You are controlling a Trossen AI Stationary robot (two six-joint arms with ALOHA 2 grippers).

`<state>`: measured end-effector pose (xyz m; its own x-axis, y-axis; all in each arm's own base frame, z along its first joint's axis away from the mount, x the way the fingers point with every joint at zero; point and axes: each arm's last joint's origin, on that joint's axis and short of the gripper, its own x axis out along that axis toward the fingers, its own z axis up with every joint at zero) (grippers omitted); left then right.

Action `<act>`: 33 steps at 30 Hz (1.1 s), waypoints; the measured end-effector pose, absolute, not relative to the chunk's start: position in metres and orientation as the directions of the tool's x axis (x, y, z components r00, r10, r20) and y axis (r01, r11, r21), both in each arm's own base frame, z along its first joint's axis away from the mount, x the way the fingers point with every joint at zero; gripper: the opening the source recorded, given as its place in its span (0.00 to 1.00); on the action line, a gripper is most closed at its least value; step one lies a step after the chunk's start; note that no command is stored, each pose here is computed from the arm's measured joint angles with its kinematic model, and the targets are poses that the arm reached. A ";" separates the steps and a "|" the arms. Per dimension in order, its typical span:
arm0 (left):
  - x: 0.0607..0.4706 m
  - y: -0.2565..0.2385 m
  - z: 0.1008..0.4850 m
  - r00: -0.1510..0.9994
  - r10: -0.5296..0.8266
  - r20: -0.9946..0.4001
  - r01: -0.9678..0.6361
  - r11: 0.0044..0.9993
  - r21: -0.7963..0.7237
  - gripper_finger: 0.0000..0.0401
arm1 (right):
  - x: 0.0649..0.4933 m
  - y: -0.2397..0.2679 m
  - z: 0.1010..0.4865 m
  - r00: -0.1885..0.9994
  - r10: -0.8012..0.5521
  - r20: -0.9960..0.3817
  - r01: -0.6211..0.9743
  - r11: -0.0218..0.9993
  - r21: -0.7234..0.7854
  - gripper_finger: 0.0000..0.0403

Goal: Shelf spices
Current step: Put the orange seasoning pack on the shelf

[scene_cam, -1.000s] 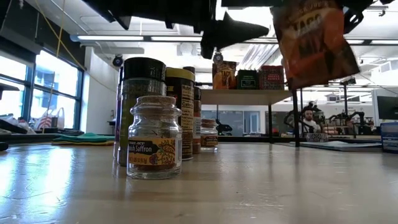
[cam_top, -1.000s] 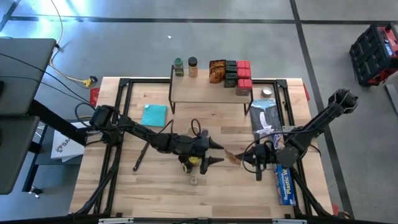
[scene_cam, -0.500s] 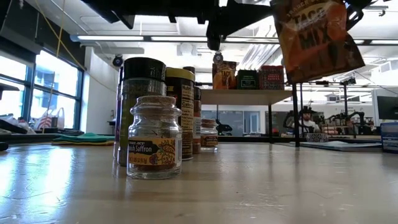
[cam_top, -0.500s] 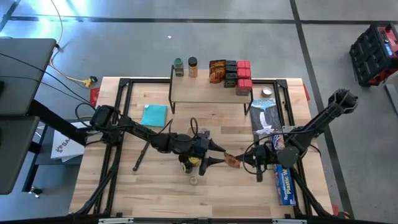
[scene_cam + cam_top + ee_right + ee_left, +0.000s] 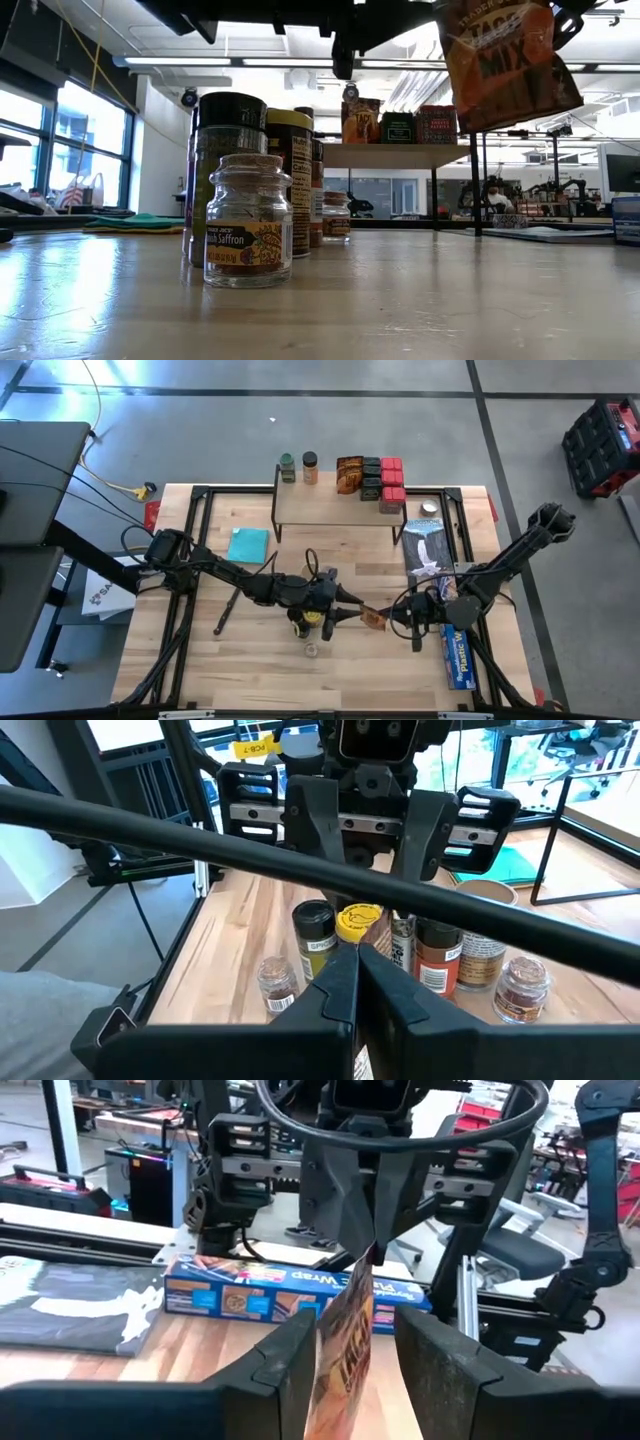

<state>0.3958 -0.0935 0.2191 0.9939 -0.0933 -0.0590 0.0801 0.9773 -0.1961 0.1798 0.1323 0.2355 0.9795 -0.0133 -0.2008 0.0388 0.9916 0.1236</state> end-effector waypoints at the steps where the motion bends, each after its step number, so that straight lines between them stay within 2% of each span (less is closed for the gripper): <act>1: 0.396 -0.093 0.219 0.994 -0.092 -0.059 0.079 0.977 -0.196 0.33 | 0.180 0.132 0.235 0.980 -0.013 -0.201 0.039 0.992 0.124 0.00; 8: 0.396 -0.093 0.219 0.995 -0.076 -0.058 0.066 0.985 -0.158 0.33 | 0.180 0.133 0.237 0.983 0.000 -0.186 0.023 0.992 0.124 0.00; 16: 0.396 -0.095 0.222 0.988 -0.155 -0.026 0.150 0.980 -0.134 0.33 | 0.181 0.134 0.240 0.987 0.009 -0.161 0.010 0.994 0.113 0.00; 23: 0.396 -0.096 0.222 0.988 -0.155 -0.025 0.150 0.980 -0.131 0.32 | 0.182 0.132 0.241 0.987 -0.006 -0.158 0.024 0.993 0.114 0.00; 27: 0.396 -0.095 0.223 0.988 -0.154 -0.020 0.150 0.980 -0.132 0.28 | 0.184 0.129 0.241 0.988 -0.009 -0.157 0.027 0.993 0.111 0.00; 33: 0.396 -0.095 0.223 0.988 -0.156 -0.020 0.152 0.981 -0.119 0.16 | 0.185 0.128 0.242 0.989 0.000 -0.149 0.017 0.994 0.111 0.00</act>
<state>0.3960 -0.0954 0.2230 0.9876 -0.1559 -0.0200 0.1525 0.9811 -0.1194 0.1853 0.1284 0.2419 0.9888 -0.0004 -0.1494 0.0172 0.9937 0.1111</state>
